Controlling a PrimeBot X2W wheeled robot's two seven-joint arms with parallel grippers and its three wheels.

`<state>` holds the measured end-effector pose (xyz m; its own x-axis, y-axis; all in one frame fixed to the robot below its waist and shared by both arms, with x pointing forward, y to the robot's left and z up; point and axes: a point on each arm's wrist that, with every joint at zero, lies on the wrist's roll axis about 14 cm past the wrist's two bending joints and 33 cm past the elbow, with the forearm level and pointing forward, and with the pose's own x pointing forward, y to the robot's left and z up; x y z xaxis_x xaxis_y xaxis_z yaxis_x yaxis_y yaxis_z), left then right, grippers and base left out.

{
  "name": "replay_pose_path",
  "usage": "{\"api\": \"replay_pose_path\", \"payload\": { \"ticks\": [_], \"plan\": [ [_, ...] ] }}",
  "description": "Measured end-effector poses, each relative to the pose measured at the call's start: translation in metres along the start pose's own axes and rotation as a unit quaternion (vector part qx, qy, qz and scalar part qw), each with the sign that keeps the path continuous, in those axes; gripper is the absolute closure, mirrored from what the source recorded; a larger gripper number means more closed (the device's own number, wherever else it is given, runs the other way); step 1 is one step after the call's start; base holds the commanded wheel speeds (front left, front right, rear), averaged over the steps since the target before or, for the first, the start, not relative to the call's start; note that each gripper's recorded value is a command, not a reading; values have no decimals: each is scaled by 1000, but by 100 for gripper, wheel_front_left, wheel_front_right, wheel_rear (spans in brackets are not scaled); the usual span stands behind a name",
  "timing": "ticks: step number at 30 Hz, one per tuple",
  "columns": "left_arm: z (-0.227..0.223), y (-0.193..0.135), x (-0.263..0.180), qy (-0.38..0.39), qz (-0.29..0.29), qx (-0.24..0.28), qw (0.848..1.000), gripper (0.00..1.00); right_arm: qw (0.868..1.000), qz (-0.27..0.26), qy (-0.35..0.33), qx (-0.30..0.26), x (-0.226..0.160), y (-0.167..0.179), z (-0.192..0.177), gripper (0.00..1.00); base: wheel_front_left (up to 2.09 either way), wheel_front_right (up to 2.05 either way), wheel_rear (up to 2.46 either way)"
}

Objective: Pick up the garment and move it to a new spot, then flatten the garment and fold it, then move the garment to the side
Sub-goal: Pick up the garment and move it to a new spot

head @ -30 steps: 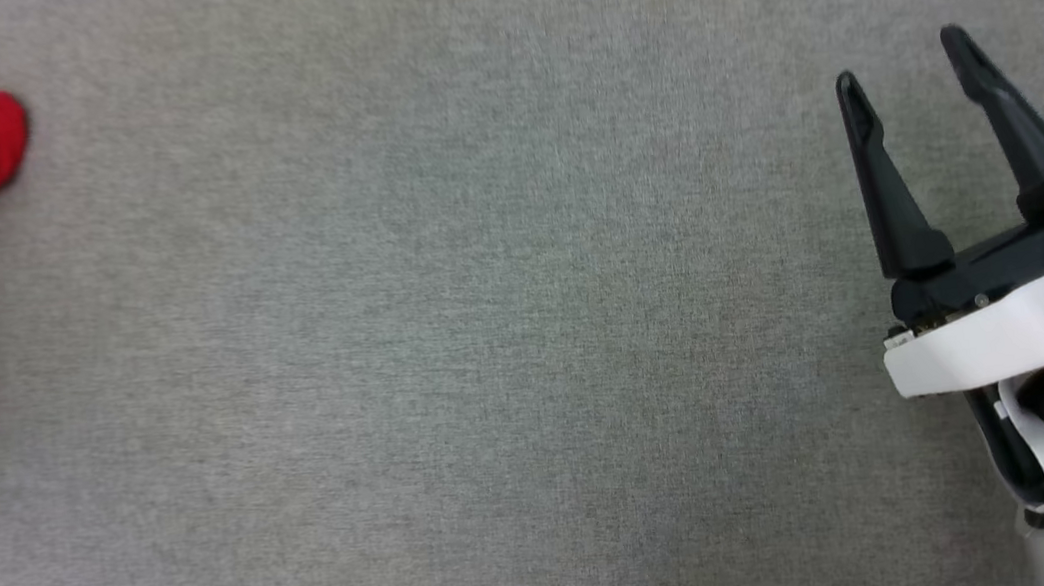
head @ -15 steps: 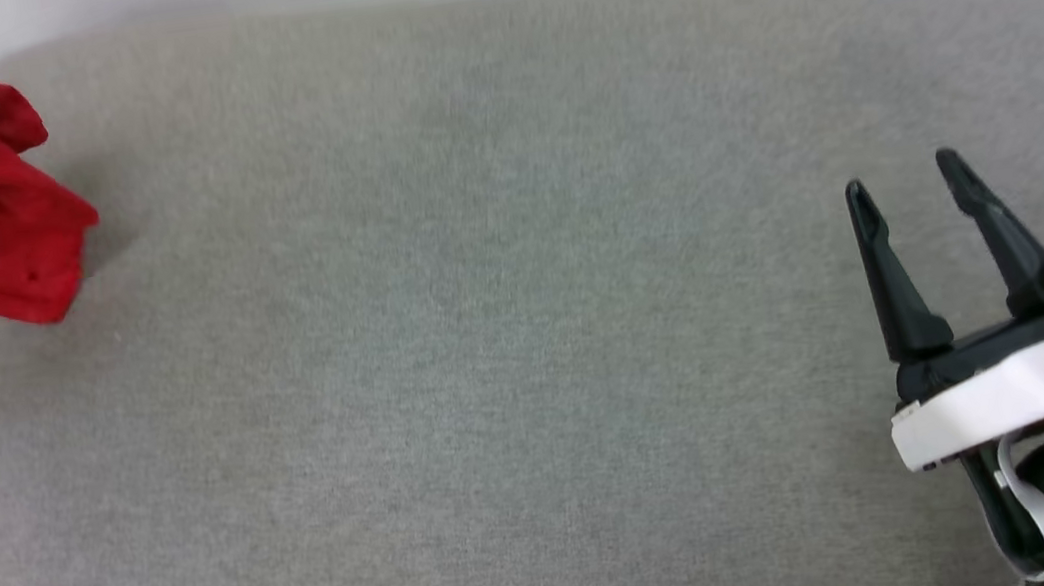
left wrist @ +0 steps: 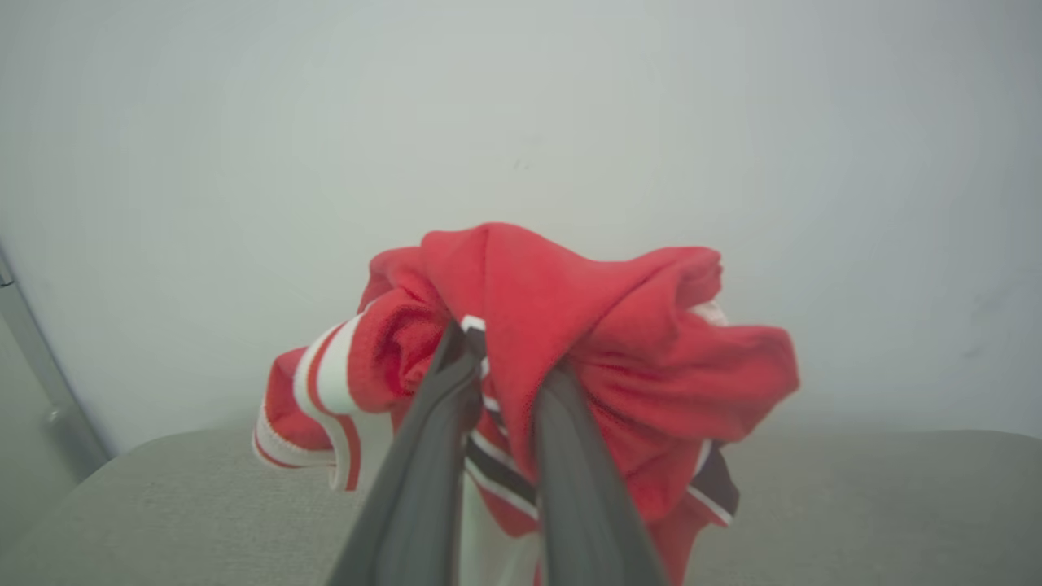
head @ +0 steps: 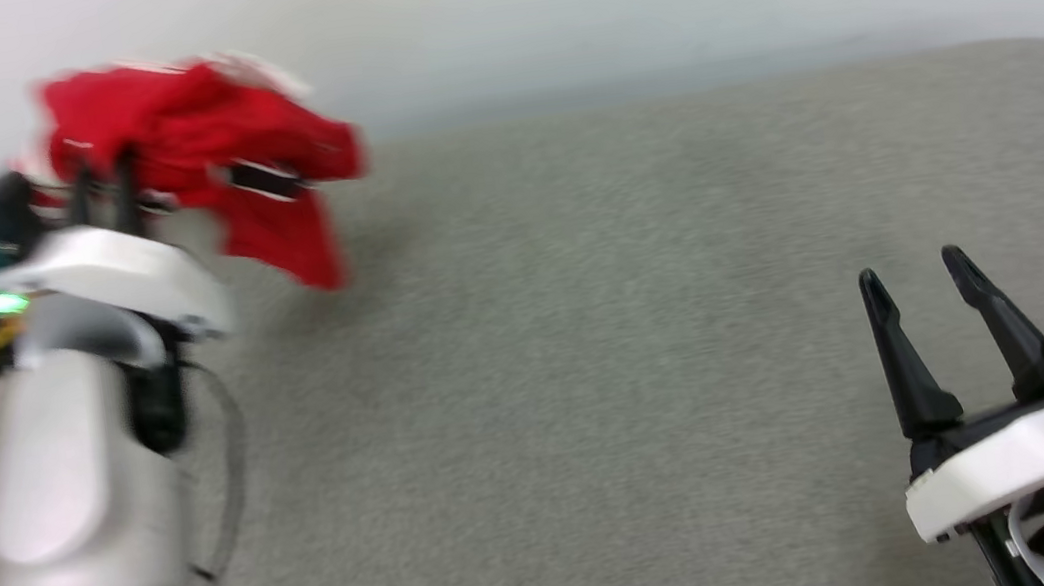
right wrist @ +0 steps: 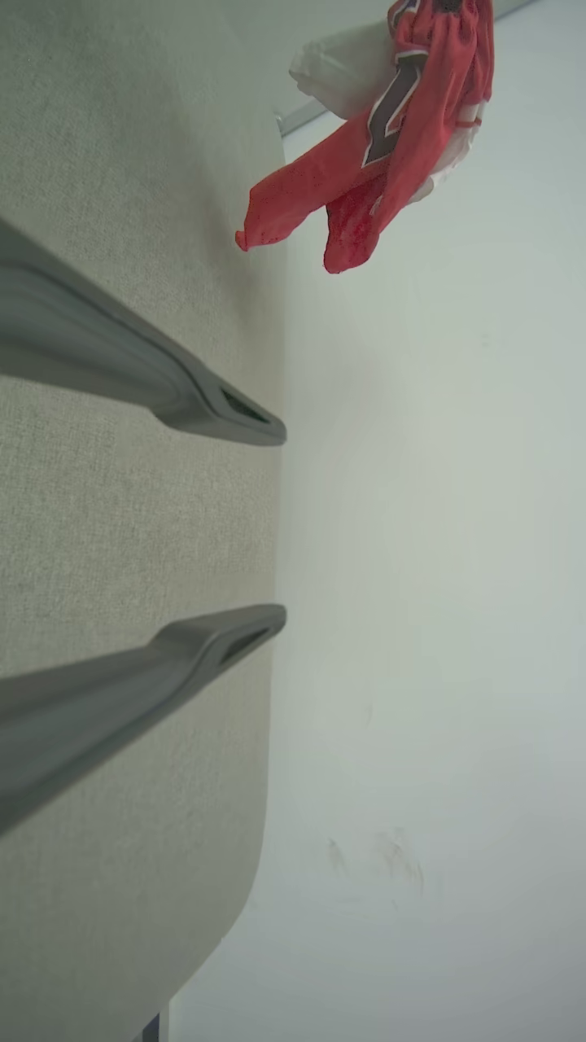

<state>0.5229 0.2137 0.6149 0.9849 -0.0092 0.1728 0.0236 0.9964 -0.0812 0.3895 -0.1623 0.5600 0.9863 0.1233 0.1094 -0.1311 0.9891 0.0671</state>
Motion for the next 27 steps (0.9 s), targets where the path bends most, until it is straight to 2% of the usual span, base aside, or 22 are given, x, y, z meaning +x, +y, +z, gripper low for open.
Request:
{"api": "replay_pose_path", "payload": {
  "ticks": [4, 10, 14, 21, 22, 23, 24, 27],
  "plan": [
    [-9, -80, -12, 8, -85, -29, 996, 100, 999, -34, -2, -3, -22, -20, 7, 0, 0, 0, 0],
    [-40, -177, -54, 54, -201, -65, 976, 100, 997, -75, -8, -5, -46, -43, 16, 0, 0, 0, 0],
    [-81, -214, -91, 116, -253, -80, 957, 100, 996, -90, 7, -1, -51, -51, 7, 0, 0, 0, 0],
    [-165, -239, -172, 268, -294, -95, 913, 100, 996, -89, 19, 10, -46, -52, -4, 0, 0, 0, 0],
    [-172, -241, -182, 285, -295, -102, 906, 76, 996, -86, 20, 11, -44, -50, -5, 0, 0, 0, 0],
    [-177, -242, -189, 293, -298, -101, 903, 48, 996, -84, 20, 12, -42, -49, -6, 0, 0, 0, 0],
    [-179, -242, -192, 296, -299, -98, 902, 0, 996, -81, 20, 14, -40, -47, -7, 0, 0, 0, 0],
    [-170, -243, -191, 273, -297, -105, 909, 0, 997, -73, 22, 14, -35, -43, -8, 0, 0, 0, 0]
  ]
}}
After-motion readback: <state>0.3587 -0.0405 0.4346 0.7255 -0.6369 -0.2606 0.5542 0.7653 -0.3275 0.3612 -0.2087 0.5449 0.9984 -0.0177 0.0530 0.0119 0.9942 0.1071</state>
